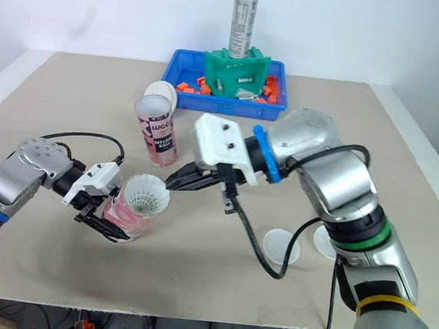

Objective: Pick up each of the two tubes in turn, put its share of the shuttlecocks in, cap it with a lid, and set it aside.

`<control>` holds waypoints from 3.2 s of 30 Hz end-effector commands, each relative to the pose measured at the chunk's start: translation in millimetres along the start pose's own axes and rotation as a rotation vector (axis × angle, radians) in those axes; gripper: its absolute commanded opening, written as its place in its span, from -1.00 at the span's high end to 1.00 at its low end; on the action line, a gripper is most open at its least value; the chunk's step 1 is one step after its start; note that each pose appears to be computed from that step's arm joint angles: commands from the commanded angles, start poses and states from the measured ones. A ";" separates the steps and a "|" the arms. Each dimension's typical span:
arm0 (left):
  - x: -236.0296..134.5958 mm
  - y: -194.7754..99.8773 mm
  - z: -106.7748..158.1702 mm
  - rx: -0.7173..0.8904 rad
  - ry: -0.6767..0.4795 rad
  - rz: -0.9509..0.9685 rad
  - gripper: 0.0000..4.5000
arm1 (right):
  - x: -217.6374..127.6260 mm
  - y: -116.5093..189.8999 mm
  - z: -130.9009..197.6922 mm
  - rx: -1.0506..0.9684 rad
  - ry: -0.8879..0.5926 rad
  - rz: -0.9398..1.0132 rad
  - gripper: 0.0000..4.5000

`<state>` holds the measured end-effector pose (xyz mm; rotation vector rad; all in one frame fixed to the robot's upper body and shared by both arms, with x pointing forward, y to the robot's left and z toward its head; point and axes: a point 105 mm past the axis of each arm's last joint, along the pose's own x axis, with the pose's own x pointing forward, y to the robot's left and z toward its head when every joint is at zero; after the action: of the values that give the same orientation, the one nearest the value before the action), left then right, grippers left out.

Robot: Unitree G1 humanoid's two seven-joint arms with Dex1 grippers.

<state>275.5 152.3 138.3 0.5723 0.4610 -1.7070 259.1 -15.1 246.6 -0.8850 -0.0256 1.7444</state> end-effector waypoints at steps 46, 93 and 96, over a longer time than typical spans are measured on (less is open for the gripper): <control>8.8 10.6 50.5 0.166 -0.297 0.125 -0.23 | -109.0 7.6 -36.7 0.199 0.179 -0.168 0.99; 102.1 37.6 55.0 0.185 -0.549 0.149 -0.23 | -100.8 86.9 -154.2 0.440 0.647 -0.078 0.96; 104.7 35.6 51.6 0.174 -0.536 0.129 -0.23 | -104.3 79.0 -141.0 0.422 0.619 -0.107 0.96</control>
<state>286.9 32.3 114.8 0.2242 -0.1011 -1.6948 283.2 -193.1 141.3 -1.0232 0.7475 1.2678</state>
